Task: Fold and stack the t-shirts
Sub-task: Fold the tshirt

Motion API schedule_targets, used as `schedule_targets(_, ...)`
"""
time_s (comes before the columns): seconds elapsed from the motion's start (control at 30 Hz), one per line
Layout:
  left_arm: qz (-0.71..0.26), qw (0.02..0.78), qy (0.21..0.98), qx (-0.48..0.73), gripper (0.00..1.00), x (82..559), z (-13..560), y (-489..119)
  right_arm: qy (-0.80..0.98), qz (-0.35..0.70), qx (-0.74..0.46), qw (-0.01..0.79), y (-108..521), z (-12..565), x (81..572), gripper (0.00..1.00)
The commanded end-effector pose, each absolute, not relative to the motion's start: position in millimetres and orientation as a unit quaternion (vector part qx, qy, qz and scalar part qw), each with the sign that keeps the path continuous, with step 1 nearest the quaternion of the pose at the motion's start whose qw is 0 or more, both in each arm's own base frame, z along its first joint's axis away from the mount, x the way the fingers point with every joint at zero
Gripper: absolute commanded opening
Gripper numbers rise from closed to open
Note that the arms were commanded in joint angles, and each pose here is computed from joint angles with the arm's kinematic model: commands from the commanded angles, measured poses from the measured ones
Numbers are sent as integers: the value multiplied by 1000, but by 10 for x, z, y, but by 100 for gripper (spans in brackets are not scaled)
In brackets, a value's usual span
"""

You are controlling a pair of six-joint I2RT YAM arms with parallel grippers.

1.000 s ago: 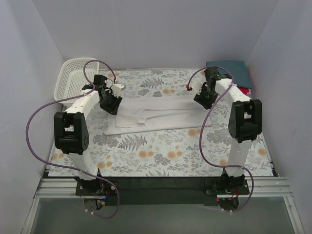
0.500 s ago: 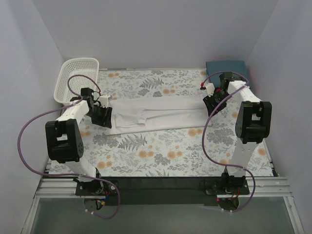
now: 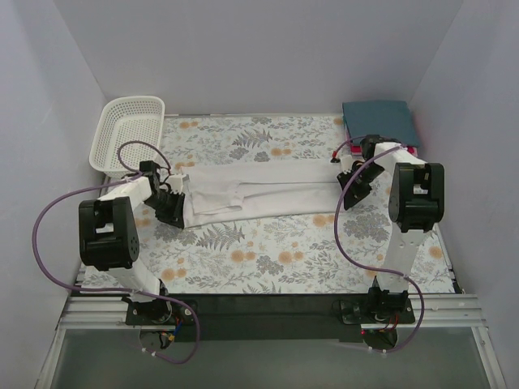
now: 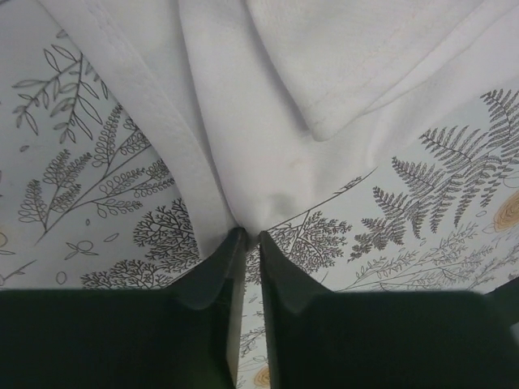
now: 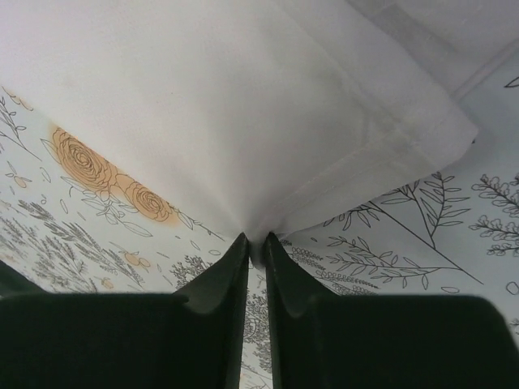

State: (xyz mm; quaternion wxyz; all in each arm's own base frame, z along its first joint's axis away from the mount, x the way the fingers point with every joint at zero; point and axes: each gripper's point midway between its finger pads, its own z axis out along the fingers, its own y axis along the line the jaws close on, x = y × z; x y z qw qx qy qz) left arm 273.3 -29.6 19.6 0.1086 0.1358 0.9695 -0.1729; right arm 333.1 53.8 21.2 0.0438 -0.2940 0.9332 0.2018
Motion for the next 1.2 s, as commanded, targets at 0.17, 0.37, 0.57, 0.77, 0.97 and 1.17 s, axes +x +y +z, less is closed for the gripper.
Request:
schedule_targets(0.17, -176, 101, 968, 146, 0, 2455, 253, -307, 938, 195, -284, 26, 385, 174, 3070, 1)
schedule_targets(0.37, -168, 109, 967, 157, 13, 2297, 439, -299, 941, 150, -300, 37, 200, 357, 2865, 44)
schedule_targets(0.57, -220, 197, 942, 160, 32, 2534, 1068, -536, 915, 205, -289, 192, 637, 1300, 3352, 53)
schedule_targets(0.77, -281, 203, 932, 105, 35, 2652, 1137, -748, 874, 338, -282, 206, 1679, 1570, 3352, 52)
schedule_targets(0.97, -342, 192, 920, 20, 35, 2695, 1097, -950, 848, 419, -249, 209, 2574, 1524, 3319, 50)
schedule_targets(1.17, -325, 159, 932, -9, 35, 2749, 871, -945, 839, 455, -248, 167, 3375, 1301, 3025, 48)
